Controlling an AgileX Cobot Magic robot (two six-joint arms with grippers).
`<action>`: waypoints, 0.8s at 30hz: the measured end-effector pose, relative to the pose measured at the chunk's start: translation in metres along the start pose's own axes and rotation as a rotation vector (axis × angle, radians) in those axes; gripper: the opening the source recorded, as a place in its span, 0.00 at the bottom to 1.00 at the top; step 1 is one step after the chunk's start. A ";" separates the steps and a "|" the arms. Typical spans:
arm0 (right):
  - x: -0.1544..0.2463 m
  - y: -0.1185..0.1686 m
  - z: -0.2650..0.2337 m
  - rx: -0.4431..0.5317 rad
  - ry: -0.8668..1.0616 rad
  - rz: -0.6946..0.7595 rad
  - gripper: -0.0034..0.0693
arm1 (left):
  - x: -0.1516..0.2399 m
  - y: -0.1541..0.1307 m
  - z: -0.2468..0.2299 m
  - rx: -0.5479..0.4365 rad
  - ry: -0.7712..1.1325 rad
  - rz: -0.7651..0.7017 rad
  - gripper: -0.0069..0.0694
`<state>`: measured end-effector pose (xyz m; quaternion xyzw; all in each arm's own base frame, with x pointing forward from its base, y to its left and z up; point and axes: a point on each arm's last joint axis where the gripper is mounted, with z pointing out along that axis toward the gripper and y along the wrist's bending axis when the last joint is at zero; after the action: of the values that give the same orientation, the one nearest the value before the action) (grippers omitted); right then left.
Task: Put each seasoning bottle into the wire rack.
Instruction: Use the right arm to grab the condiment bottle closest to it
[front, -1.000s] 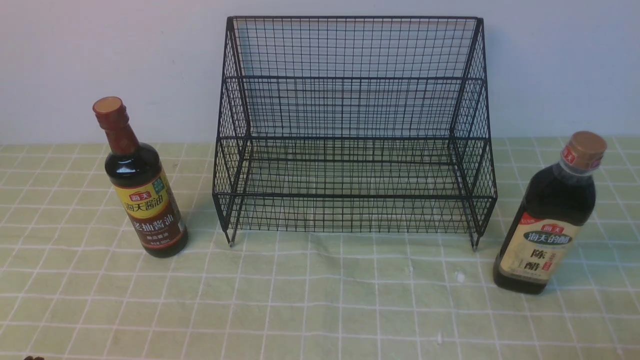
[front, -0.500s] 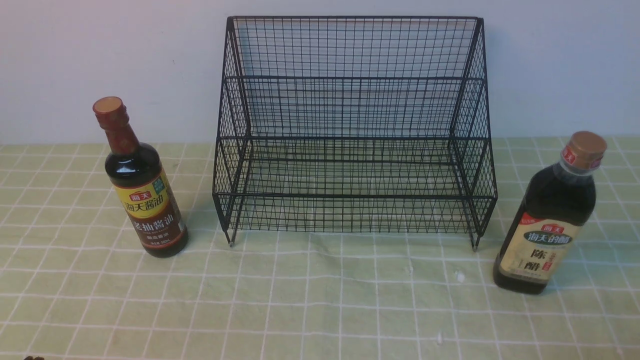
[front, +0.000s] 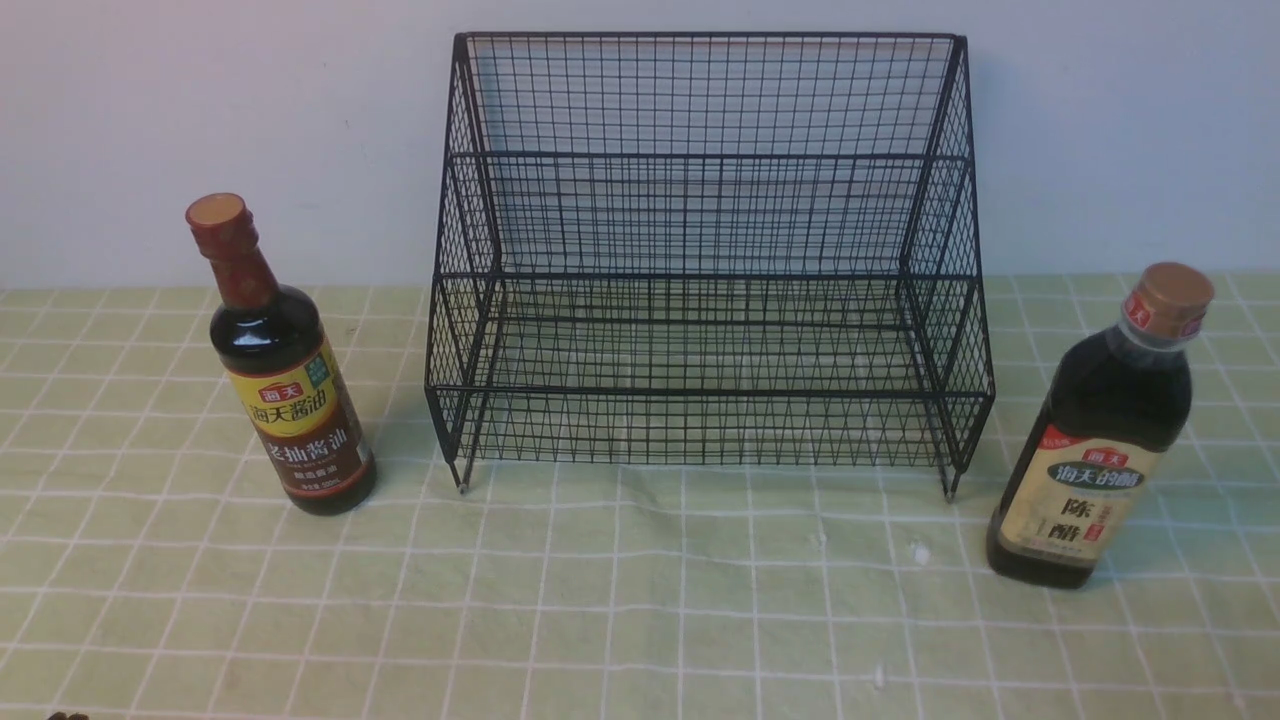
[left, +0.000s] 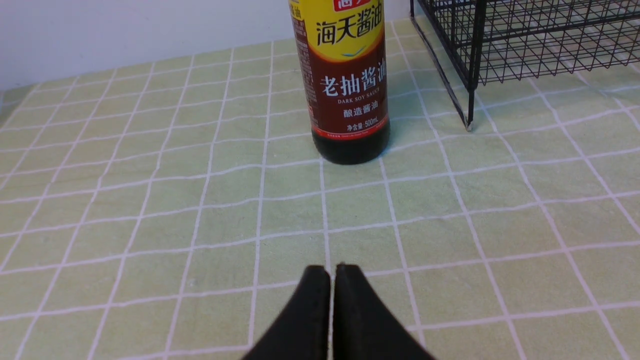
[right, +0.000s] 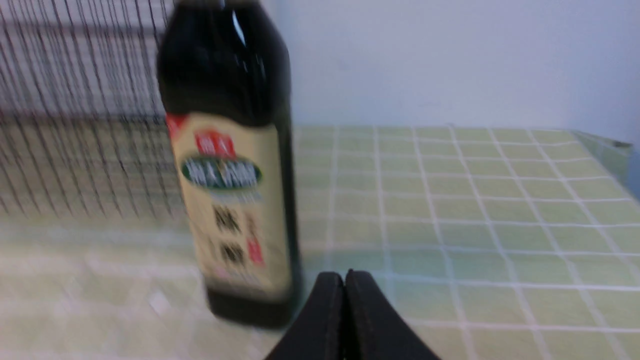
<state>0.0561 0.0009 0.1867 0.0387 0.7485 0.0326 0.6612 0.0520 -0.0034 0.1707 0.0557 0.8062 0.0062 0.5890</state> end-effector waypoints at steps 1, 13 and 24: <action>-0.005 0.001 0.000 -0.012 -0.055 0.102 0.03 | 0.000 0.000 0.000 0.000 0.000 0.000 0.08; -0.030 -0.011 -0.006 -0.015 -0.366 0.785 0.03 | 0.000 0.000 0.000 0.000 -0.001 0.000 0.08; -0.112 0.013 -0.024 -0.124 -0.325 0.411 0.03 | 0.000 0.000 0.000 0.000 -0.001 0.000 0.08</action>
<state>0.0458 0.0029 0.3018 0.1540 0.6054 0.2052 0.7534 0.0521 -0.0034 0.1708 0.0557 0.8059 0.0062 0.5894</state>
